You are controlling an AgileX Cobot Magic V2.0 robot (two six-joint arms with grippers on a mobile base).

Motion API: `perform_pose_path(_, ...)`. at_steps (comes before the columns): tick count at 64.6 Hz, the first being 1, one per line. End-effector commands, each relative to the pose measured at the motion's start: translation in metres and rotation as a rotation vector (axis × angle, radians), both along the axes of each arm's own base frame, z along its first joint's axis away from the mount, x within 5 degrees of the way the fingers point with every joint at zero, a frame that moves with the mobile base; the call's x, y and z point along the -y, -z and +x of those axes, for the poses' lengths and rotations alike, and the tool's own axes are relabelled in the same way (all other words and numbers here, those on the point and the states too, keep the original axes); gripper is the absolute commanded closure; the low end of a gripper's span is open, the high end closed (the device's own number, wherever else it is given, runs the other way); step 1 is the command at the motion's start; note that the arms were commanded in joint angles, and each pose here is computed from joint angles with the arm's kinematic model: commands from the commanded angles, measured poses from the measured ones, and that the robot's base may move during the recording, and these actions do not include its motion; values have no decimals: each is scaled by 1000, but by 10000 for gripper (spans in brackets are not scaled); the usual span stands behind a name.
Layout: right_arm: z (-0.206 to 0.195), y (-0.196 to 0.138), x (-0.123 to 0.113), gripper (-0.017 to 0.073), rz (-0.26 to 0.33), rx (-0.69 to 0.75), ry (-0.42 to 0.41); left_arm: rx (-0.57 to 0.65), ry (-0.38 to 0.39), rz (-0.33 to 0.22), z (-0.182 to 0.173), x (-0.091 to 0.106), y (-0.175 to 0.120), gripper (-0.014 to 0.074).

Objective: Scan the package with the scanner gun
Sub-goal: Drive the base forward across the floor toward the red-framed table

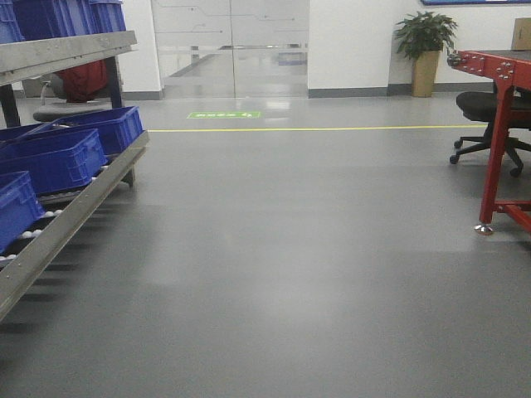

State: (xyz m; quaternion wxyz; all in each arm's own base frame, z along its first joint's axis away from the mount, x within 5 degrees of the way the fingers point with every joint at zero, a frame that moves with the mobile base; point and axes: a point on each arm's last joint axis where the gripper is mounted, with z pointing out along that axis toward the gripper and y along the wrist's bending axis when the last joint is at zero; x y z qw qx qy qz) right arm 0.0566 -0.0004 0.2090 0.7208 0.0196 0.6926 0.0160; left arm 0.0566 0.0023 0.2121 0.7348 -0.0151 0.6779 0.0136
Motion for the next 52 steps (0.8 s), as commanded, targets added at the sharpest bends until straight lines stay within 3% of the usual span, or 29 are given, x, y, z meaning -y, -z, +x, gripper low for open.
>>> perform_pose_path(1,0,-2,0,727,0,18,3,25,5,2,-1,0,-3,705)
perform_pose_path(52,0,-2,0,727,0,18,3,25,5,2,-1,0,-3,705)
